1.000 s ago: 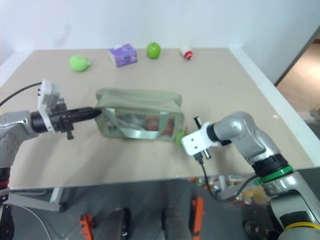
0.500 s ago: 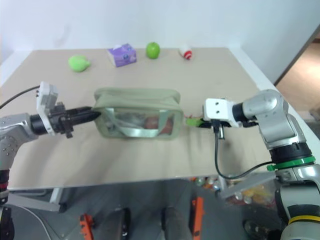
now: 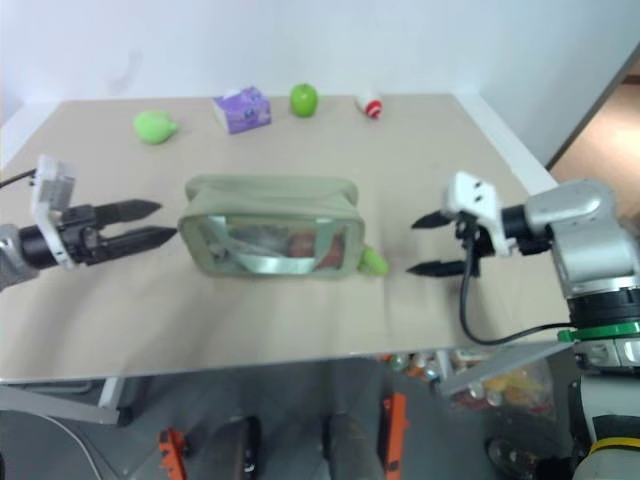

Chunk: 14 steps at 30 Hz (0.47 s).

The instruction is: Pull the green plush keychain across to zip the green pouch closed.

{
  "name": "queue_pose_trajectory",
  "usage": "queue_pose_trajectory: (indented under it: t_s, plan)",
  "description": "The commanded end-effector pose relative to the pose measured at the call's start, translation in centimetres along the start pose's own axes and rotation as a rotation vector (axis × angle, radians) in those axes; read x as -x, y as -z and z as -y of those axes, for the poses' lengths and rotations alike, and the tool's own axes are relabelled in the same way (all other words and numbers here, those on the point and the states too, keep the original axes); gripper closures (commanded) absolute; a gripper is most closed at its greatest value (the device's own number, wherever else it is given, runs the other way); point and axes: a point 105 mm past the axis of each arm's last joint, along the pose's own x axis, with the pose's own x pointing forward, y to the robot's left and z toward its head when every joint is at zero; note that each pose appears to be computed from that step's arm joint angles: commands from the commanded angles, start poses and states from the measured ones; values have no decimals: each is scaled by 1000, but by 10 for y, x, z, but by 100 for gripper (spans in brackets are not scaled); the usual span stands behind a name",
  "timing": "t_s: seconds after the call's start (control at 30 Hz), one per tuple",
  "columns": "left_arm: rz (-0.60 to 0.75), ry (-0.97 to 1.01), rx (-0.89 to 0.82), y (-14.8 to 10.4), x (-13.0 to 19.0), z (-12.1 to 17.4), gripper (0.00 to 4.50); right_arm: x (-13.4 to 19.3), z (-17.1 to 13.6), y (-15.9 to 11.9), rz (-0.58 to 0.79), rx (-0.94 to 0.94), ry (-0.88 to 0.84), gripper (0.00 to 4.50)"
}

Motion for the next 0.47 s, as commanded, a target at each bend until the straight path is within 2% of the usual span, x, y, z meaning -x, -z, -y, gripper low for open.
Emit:
queue_pose_trajectory:
  t_s: [0.03, 0.2, 0.47]
  plan:
    - [6, -18, -1, -2, 20, 5, 1, 28, 3, -38, 193, -28, 66, 5]
    - [-36, -35, 49, 19, 28, 12, 1, 30, -10, -43, 271, -83, 86, 5]
    - [-38, -32, 64, 23, 21, 13, 1, 22, -24, -36, 266, -116, 101, 5]
